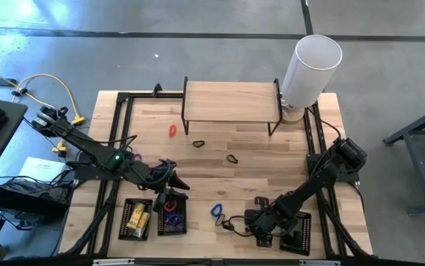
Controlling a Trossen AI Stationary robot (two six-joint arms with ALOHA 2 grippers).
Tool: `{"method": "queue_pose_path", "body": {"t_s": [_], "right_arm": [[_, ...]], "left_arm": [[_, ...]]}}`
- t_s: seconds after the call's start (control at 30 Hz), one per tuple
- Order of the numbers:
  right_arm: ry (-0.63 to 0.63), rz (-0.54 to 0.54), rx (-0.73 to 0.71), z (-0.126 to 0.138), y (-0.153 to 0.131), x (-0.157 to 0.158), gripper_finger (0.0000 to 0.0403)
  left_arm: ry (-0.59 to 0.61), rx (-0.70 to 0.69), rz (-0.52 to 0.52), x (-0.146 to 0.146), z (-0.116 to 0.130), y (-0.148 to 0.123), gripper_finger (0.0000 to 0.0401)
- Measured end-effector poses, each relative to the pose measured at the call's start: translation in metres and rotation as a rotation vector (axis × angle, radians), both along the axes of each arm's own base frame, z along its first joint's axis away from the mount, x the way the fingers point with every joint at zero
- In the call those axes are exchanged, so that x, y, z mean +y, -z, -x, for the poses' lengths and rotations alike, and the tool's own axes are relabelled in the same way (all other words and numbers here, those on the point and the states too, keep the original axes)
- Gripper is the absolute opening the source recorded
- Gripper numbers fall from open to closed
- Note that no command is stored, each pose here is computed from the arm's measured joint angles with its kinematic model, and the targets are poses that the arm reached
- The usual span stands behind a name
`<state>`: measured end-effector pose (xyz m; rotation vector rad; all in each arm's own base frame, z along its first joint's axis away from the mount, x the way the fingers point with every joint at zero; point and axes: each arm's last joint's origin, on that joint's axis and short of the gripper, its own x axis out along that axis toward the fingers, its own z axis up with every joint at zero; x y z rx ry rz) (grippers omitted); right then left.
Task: Pick & Place Office Desk Supplies
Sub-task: Put the black rubber band into the right black basket
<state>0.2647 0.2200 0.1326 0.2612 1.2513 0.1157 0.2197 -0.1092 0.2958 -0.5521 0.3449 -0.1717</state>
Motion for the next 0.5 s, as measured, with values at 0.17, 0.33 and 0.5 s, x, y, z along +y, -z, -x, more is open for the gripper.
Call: {"method": "queue_pose_path", "body": {"t_s": [0.17, 0.33, 0.5], "right_arm": [[0.001, 0.036, 0.033, -0.007, -0.016, 0.004, 0.0003], [-0.026, 0.11, 0.07, -0.017, -0.052, 0.006, 0.0003], [0.012, 0.186, 0.142, -0.018, -0.097, 0.005, 0.0003]], "left_arm": [[0.0, 0.0, 0.0, 0.0, 0.0, 0.0, 0.0177], [0.0, 0.0, -0.001, 0.0, 0.0, 0.0, 0.0177], [-0.002, -0.004, -0.015, 0.0, 0.0, 0.0, 0.0177]]}}
